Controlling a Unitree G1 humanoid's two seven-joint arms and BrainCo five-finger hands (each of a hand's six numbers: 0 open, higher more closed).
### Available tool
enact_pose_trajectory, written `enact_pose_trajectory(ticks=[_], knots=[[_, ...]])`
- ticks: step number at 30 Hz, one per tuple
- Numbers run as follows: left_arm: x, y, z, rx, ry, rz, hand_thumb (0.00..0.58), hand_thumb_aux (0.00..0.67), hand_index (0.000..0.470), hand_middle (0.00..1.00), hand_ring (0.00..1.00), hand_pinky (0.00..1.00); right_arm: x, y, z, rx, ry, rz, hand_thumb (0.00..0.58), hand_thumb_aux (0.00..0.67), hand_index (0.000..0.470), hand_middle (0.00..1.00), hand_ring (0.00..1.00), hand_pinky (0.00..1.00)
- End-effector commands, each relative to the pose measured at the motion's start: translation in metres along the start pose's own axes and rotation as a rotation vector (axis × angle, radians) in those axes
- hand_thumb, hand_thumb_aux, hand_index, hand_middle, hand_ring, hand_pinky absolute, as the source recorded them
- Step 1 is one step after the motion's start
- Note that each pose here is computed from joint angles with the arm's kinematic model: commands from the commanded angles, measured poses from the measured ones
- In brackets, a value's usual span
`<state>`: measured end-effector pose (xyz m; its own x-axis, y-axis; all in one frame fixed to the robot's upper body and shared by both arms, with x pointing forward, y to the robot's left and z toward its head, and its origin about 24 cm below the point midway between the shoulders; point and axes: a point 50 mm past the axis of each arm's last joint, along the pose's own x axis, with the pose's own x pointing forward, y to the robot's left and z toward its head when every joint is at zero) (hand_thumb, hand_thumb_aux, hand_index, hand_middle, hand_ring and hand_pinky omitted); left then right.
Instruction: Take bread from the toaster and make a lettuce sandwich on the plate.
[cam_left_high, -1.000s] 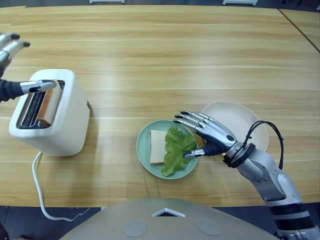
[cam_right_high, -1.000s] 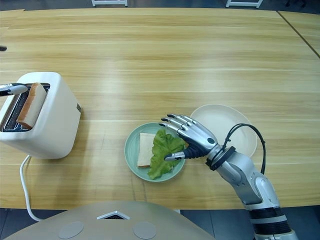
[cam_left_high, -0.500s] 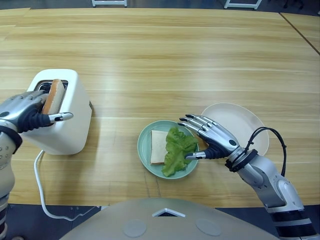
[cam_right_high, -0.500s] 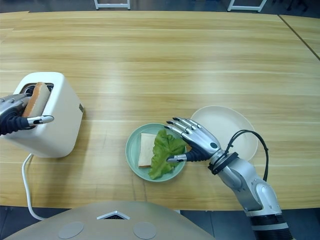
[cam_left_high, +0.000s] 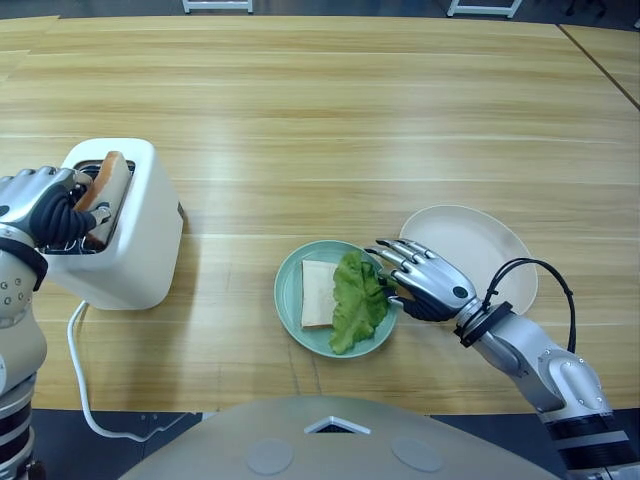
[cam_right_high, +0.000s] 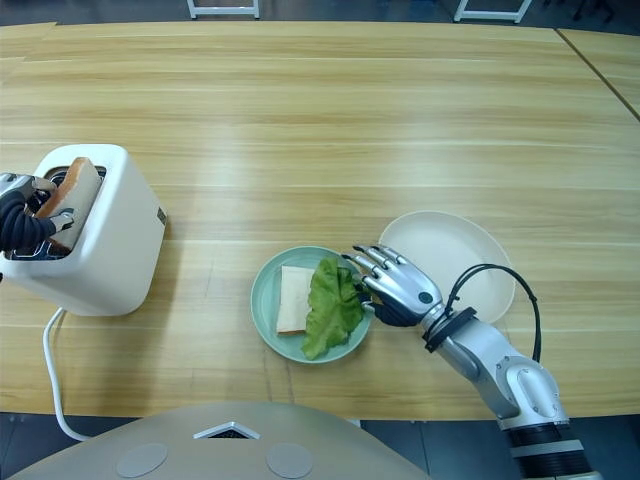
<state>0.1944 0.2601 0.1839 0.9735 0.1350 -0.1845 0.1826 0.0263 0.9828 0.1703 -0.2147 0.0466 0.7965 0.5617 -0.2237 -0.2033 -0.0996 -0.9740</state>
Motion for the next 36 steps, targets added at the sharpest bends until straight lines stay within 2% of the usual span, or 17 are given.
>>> enact_pose_trajectory(ticks=[1, 3, 4, 16, 25, 36], knots=[[-0.002, 0.009, 0.003, -0.005, -0.022, 0.052, 0.580, 0.670, 0.470, 1.00, 1.00, 1.00, 0.000, 0.007, 0.002, -0.004, -0.018, 0.036, 0.560, 0.547, 0.383, 0.00, 0.00, 0.00], [-0.002, 0.012, 0.002, -0.005, -0.020, 0.076, 0.580, 0.670, 0.470, 1.00, 1.00, 1.00, 0.001, 0.008, 0.002, -0.007, -0.021, 0.033, 0.580, 0.654, 0.459, 0.00, 0.00, 0.00], [-0.003, 0.015, 0.001, -0.007, -0.020, 0.094, 0.580, 0.670, 0.470, 1.00, 1.00, 1.00, 0.001, 0.006, 0.001, -0.008, -0.022, 0.024, 0.580, 0.670, 0.470, 0.00, 0.00, 0.00], [-0.006, 0.037, 0.004, -0.016, -0.072, 0.253, 0.580, 0.670, 0.470, 1.00, 1.00, 1.00, 0.019, -0.031, 0.018, -0.040, -0.117, -0.205, 0.580, 0.670, 0.470, 0.00, 0.00, 0.00], [-0.006, 0.040, 0.013, -0.002, -0.148, 0.280, 0.580, 0.670, 0.470, 1.00, 1.00, 1.00, 0.038, -0.023, 0.023, -0.037, -0.146, -0.192, 0.580, 0.670, 0.470, 0.00, 0.00, 0.00], [-0.016, 0.066, 0.032, -0.026, -0.307, 0.406, 0.580, 0.670, 0.470, 1.00, 1.00, 1.00, 0.048, -0.014, 0.007, -0.127, -0.052, -0.163, 0.580, 0.670, 0.470, 0.00, 0.00, 0.00]])
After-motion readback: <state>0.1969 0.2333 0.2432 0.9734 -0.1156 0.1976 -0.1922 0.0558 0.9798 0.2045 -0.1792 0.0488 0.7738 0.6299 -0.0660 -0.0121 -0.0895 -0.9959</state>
